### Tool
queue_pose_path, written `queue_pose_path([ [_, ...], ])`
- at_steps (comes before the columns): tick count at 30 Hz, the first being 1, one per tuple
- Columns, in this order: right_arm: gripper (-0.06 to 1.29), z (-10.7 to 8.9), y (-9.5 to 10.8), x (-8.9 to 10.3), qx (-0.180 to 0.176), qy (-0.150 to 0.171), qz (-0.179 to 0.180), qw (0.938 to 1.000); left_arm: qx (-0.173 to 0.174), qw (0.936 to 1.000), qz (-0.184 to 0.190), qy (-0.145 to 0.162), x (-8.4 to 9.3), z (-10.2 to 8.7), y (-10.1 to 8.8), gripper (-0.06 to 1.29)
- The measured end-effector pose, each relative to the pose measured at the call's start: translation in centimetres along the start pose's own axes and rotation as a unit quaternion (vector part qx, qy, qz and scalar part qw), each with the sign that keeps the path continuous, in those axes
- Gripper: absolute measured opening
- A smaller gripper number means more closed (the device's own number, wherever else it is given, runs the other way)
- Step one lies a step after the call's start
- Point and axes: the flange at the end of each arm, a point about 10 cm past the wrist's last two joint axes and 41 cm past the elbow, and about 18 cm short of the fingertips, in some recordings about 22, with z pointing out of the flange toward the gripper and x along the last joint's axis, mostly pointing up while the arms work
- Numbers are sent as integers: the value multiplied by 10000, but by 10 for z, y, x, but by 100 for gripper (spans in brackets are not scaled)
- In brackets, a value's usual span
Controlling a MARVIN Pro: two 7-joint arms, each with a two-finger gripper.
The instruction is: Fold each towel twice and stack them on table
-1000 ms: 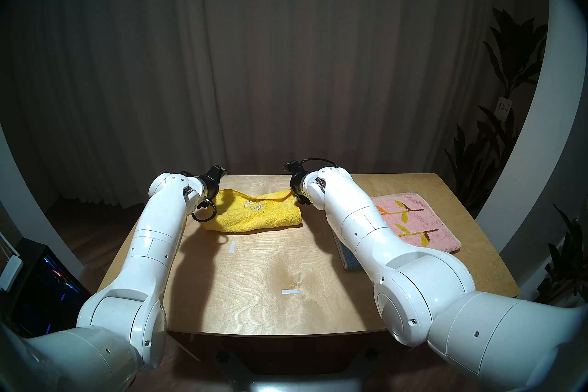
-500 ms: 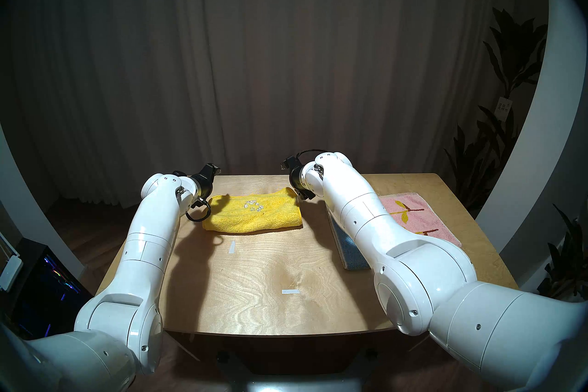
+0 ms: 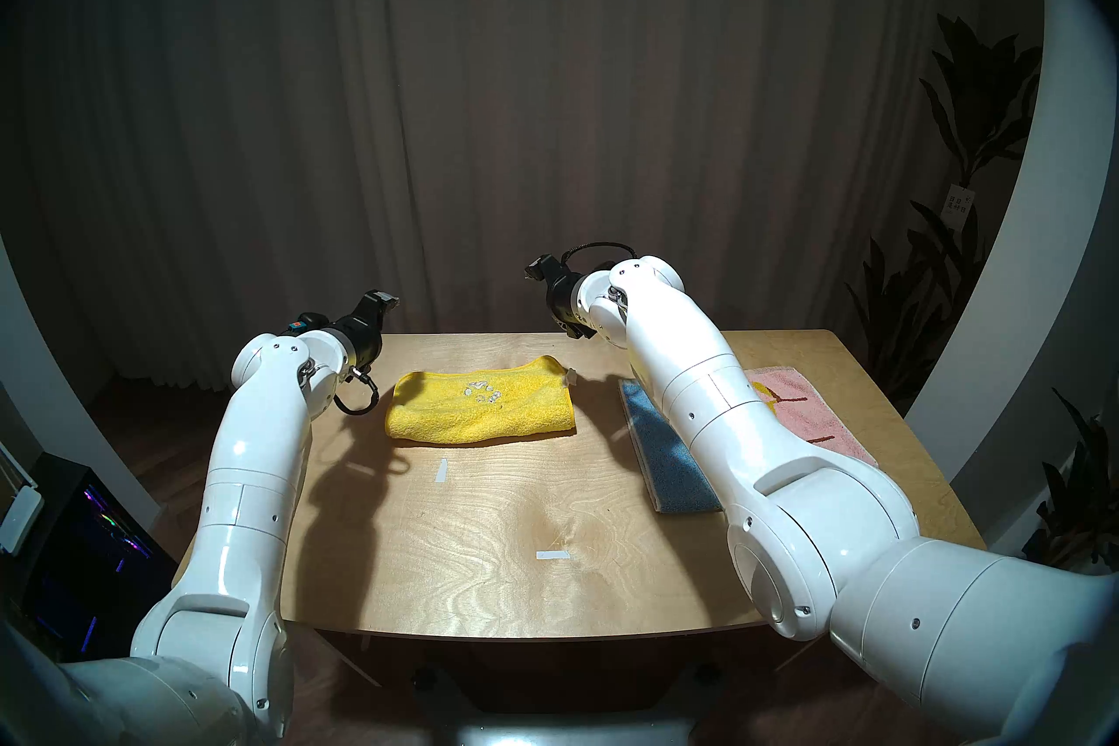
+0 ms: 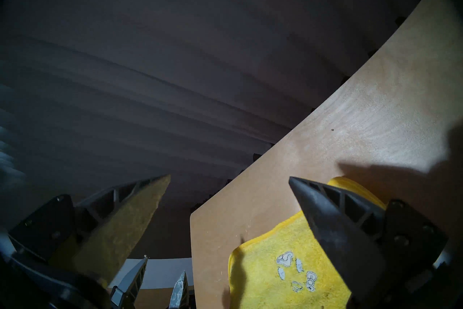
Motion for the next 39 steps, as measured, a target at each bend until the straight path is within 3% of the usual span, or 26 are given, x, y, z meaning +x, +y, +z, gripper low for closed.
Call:
queue_pose_path([
  [9, 124, -10, 35, 2, -28, -10, -90, 10000, 80, 9998, -11, -166, -12, -19, -29, 121],
  [31, 124, -42, 87, 9, 260, -47, -78, 9996, -105, 9986, -2, -514, -37, -68, -52, 121],
  [39, 124, -55, 90, 4, 530, -111, -172, 9984, -250, 9980, 45, -575, -42, -89, -50, 121],
])
